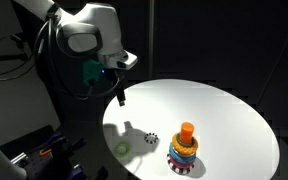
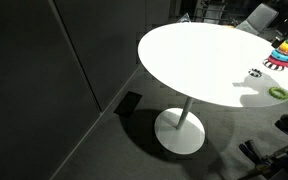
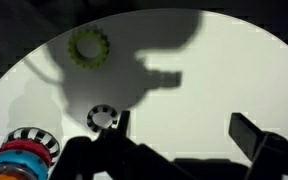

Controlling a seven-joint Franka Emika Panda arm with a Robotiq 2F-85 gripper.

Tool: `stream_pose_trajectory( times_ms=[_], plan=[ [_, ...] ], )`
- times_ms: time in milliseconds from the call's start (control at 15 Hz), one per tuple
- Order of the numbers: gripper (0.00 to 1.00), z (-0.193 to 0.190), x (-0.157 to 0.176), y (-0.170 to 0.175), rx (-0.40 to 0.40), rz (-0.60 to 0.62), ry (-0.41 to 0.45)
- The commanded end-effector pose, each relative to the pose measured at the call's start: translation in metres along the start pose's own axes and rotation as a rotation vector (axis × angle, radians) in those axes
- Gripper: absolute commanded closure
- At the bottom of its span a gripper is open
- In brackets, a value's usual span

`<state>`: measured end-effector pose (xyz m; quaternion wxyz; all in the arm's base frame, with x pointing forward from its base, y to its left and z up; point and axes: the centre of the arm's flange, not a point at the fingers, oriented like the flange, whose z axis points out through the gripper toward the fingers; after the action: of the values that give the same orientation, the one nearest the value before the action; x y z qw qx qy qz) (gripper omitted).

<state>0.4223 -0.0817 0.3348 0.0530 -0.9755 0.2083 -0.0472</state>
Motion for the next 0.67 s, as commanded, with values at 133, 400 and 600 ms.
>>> stream_pose_trajectory(
  times_ms=[133,400,600],
  plan=[
    [0.0,-0.01,0.012,0.003,-0.001,0.021,0.007],
    [0.0,-0.031,0.037,0.015,0.005,0.07,0.045],
    [0.0,-0.046,0.06,0.032,0.009,0.117,0.06]
  ],
)
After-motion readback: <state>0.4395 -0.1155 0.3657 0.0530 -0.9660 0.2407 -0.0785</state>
